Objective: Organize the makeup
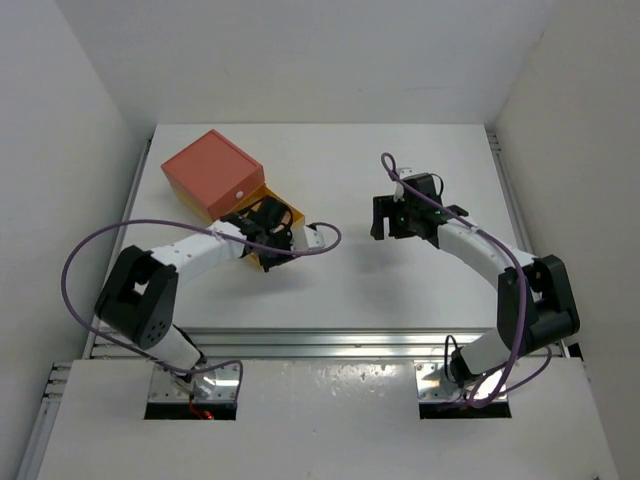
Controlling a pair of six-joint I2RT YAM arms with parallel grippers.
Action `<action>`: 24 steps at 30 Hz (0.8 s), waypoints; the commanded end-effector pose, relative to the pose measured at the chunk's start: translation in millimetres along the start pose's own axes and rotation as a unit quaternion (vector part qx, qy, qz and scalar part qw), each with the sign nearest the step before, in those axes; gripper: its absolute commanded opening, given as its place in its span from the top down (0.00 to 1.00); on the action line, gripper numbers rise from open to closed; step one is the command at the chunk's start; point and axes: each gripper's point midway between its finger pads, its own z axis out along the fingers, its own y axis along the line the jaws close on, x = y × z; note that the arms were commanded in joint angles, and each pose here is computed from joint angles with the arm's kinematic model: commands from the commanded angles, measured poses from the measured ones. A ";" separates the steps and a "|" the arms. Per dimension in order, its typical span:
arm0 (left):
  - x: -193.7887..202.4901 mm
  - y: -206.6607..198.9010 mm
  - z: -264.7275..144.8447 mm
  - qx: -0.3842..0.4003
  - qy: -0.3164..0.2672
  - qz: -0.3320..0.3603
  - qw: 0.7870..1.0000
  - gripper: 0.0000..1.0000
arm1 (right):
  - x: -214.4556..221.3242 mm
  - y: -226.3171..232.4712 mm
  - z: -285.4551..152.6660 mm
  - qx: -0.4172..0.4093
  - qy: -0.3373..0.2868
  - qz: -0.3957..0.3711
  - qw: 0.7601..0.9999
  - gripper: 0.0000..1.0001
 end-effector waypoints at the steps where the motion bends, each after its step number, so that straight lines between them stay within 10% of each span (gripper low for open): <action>1: 32.0 9.8 9.8 -0.005 0.053 0.007 0.999 1.00 | -20.1 5.9 -5.6 -0.011 -0.029 0.008 0.999 0.21; 24: 46.4 99.3 7.3 -0.159 0.010 -0.220 0.962 1.00 | -22.1 -1.4 -1.4 0.007 -0.014 0.004 1.000 0.22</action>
